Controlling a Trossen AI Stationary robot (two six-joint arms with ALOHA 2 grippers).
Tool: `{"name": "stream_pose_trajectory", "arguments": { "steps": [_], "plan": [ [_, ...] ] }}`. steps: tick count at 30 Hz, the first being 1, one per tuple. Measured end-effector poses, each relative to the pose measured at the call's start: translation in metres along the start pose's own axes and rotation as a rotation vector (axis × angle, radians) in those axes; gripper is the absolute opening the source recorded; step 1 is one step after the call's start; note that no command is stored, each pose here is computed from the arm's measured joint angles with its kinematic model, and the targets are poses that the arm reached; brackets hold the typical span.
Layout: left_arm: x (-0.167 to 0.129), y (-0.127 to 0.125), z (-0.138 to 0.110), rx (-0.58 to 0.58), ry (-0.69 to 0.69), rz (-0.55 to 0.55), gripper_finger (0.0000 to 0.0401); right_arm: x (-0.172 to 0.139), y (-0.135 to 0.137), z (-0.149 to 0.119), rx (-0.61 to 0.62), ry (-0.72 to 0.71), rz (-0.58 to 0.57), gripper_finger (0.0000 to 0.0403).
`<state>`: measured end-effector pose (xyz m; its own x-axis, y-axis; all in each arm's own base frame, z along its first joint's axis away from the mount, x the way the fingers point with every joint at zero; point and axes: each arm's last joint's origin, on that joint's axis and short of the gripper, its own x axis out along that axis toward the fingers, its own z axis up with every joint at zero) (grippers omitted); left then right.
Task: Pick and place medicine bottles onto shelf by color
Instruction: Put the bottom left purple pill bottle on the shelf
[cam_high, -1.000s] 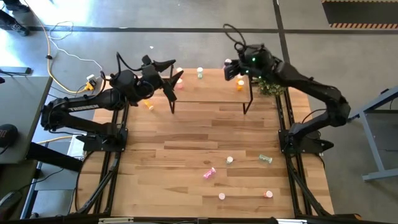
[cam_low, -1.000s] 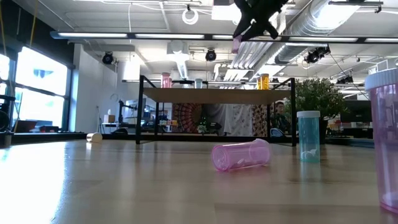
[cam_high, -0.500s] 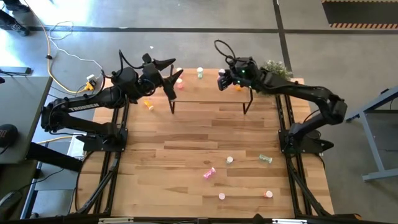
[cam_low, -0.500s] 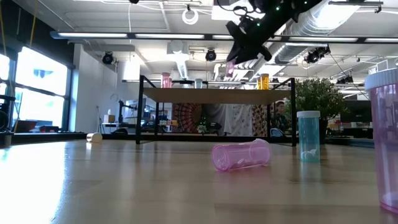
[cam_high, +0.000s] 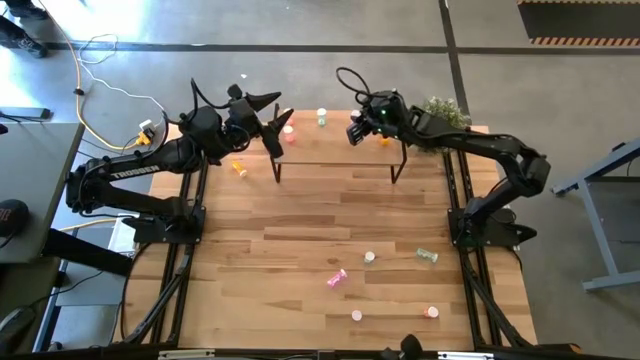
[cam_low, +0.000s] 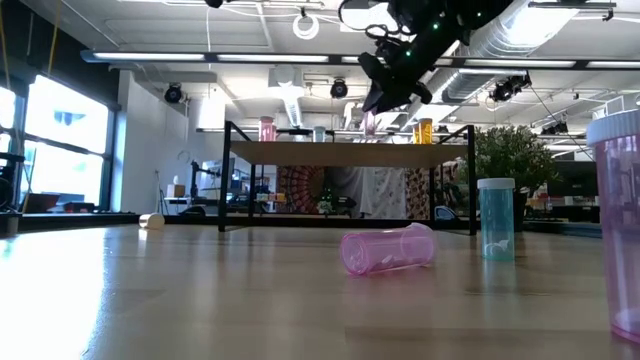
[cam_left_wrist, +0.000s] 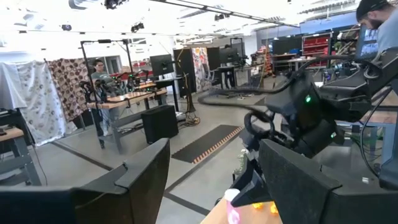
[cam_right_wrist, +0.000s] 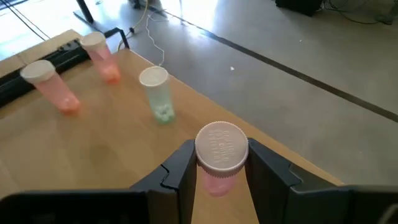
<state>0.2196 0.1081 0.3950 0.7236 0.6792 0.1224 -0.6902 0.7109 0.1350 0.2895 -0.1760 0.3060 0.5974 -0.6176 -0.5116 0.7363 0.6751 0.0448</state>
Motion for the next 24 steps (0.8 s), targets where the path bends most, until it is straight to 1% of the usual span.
{"name": "stream_pose_trajectory", "arguments": {
  "steps": [4,9,12,24],
  "plan": [
    [0.000,0.000,0.000,0.000,0.000,0.000,0.0237,0.008,-0.001,-0.006,-0.054,0.041,-0.020,0.0108],
    [0.000,0.000,0.000,0.000,0.000,-0.002,0.0237,0.017,0.000,-0.011,-0.134,0.060,-0.020,0.0108],
    [0.000,0.000,0.000,0.000,0.000,-0.004,0.0237,0.021,0.001,-0.012,-0.159,0.066,-0.020,0.0108],
    [0.000,0.000,0.000,0.000,0.000,-0.004,0.0237,0.026,-0.001,-0.014,-0.163,0.078,-0.003,0.0108]
  ]
}}
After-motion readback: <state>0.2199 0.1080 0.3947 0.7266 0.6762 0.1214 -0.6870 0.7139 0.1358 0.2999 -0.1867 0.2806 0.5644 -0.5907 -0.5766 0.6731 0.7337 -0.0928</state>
